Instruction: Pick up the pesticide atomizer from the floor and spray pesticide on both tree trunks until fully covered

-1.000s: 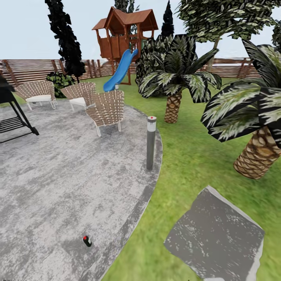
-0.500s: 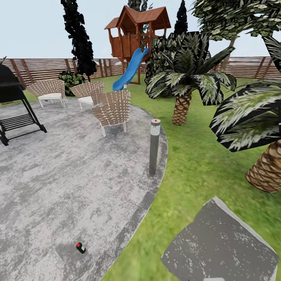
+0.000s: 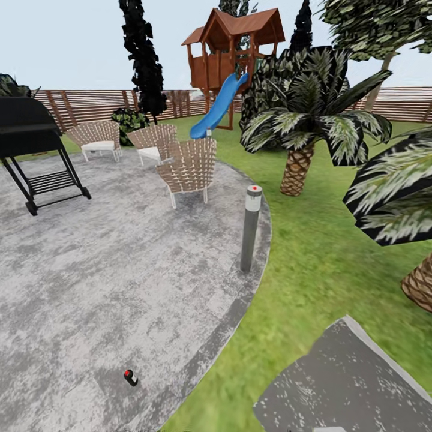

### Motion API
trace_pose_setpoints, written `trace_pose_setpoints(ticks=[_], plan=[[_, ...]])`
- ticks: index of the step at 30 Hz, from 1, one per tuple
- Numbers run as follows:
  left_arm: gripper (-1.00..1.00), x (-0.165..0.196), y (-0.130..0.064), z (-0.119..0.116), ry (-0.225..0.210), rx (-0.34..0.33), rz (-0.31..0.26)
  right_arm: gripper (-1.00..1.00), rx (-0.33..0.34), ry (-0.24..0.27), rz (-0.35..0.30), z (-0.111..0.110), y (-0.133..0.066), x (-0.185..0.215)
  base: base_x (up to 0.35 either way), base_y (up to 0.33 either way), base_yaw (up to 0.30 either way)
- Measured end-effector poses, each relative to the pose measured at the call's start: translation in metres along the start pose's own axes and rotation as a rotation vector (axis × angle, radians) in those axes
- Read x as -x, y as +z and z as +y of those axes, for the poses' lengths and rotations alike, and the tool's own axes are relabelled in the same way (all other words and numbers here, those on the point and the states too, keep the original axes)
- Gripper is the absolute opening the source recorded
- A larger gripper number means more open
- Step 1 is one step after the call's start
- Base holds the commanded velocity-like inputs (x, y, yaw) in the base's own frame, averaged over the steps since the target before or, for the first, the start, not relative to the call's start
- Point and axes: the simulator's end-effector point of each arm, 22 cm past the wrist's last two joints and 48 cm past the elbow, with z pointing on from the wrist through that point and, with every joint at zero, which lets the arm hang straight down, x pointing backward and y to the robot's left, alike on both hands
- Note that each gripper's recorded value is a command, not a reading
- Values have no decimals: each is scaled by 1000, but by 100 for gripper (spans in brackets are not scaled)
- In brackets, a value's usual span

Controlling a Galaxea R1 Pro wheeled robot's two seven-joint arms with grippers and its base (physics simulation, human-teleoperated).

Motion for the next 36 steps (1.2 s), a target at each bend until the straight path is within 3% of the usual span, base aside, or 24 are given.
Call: trace_pose_setpoints(ticks=[17,36], plan=[[100,0,0,0,-1,1,-1,100,0,0,0,0,0,0,17,0,277],[100,0,0,0,-1,0,0,100,0,0,0,0,0,0,208,-117,278]])
